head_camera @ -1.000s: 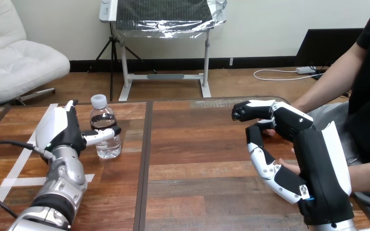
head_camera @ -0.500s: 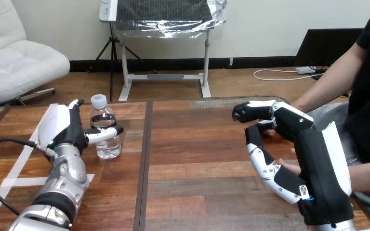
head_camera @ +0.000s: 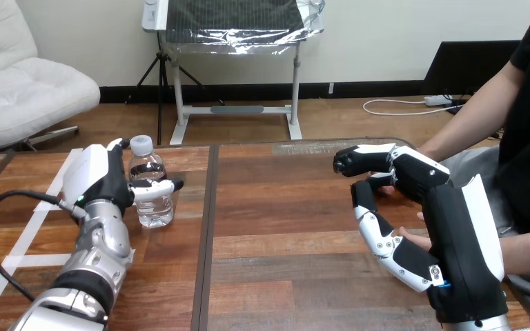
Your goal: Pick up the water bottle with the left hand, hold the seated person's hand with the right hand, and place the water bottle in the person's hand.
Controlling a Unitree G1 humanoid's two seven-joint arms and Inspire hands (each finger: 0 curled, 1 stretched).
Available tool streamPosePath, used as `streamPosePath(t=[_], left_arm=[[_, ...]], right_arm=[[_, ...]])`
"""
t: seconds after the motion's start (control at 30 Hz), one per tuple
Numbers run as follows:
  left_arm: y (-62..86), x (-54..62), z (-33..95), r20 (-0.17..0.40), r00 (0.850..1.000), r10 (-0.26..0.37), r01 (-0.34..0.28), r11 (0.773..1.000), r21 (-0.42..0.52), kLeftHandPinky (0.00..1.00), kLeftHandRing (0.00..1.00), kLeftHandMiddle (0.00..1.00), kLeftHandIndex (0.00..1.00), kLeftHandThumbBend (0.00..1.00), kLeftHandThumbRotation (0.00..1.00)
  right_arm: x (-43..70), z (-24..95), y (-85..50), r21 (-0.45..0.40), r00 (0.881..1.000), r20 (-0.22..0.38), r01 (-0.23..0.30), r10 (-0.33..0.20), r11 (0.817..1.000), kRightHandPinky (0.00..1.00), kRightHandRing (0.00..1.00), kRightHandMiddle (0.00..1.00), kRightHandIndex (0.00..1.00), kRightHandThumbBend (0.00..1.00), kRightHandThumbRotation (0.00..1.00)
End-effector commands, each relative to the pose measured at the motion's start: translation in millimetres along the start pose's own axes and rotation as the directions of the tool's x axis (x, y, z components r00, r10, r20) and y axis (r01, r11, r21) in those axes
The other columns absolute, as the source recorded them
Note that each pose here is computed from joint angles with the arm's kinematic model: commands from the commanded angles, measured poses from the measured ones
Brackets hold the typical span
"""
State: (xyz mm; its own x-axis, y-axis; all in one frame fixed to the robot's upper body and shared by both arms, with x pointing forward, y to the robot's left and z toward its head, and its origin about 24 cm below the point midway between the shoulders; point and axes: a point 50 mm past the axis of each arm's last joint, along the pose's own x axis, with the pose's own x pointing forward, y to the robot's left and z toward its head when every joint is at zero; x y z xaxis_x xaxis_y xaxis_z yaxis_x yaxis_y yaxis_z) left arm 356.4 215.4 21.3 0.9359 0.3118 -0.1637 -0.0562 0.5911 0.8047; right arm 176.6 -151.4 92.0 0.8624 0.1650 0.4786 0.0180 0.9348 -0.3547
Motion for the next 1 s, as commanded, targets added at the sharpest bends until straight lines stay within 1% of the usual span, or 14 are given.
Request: streamPosePath(t=[0.0,0.13,0.3,0.4,0.43,0.53,0.73,0.97], left_arm=[[18.6,11.1,43.2,0.125,0.991,0.052,-0.052,0.999,-0.003,0.75,0.85,0.89,0.89,0.85,0.37],[18.1,11.0,45.4,0.132,0.99,0.052,-0.052,0.999,-0.003,0.74,0.85,0.89,0.89,0.84,0.38],[17.5,10.7,47.2,0.141,0.989,0.052,-0.053,0.999,0.002,0.72,0.83,0.88,0.88,0.84,0.39],[17.3,10.8,49.1,0.139,0.989,0.052,-0.05,0.999,-0.015,0.71,0.83,0.88,0.88,0.83,0.39],[17.0,10.7,49.7,0.135,0.989,0.054,-0.049,0.998,-0.035,0.7,0.82,0.88,0.87,0.83,0.39],[16.5,10.5,50.7,0.132,0.99,0.054,-0.046,0.997,-0.067,0.7,0.82,0.87,0.86,0.83,0.37],[15.6,10.1,53.0,0.132,0.99,0.054,-0.04,0.994,-0.103,0.68,0.79,0.85,0.84,0.81,0.34],[13.6,8.9,51.4,0.139,0.989,0.056,-0.041,0.993,-0.109,0.65,0.75,0.8,0.79,0.78,0.26]], right_arm=[[7.0,6.6,-4.6,0.0,0.998,0.059,0.034,-0.034,0.999,0.51,0.63,0.68,0.59,0.23,0.0],[6.6,6.2,-4.4,0.009,0.998,0.054,0.034,-0.035,0.999,0.51,0.64,0.69,0.59,0.23,0.0],[6.6,5.9,-4.7,-0.002,0.998,0.053,0.033,-0.033,0.999,0.52,0.64,0.69,0.6,0.23,0.0],[6.5,5.9,-4.9,-0.009,0.998,0.057,0.033,-0.033,0.999,0.52,0.65,0.69,0.6,0.23,0.0],[6.5,5.8,-5.0,-0.009,0.998,0.059,0.032,-0.031,0.999,0.52,0.65,0.69,0.6,0.23,0.0],[6.6,5.6,-5.1,-0.01,0.998,0.061,0.029,-0.028,1.0,0.52,0.65,0.69,0.6,0.23,0.0],[6.4,5.3,-5.3,-0.01,0.998,0.058,0.028,-0.028,1.0,0.52,0.65,0.69,0.6,0.22,0.0],[6.5,5.1,-5.3,-0.004,0.998,0.057,0.024,-0.024,1.0,0.52,0.64,0.69,0.59,0.22,0.0]])
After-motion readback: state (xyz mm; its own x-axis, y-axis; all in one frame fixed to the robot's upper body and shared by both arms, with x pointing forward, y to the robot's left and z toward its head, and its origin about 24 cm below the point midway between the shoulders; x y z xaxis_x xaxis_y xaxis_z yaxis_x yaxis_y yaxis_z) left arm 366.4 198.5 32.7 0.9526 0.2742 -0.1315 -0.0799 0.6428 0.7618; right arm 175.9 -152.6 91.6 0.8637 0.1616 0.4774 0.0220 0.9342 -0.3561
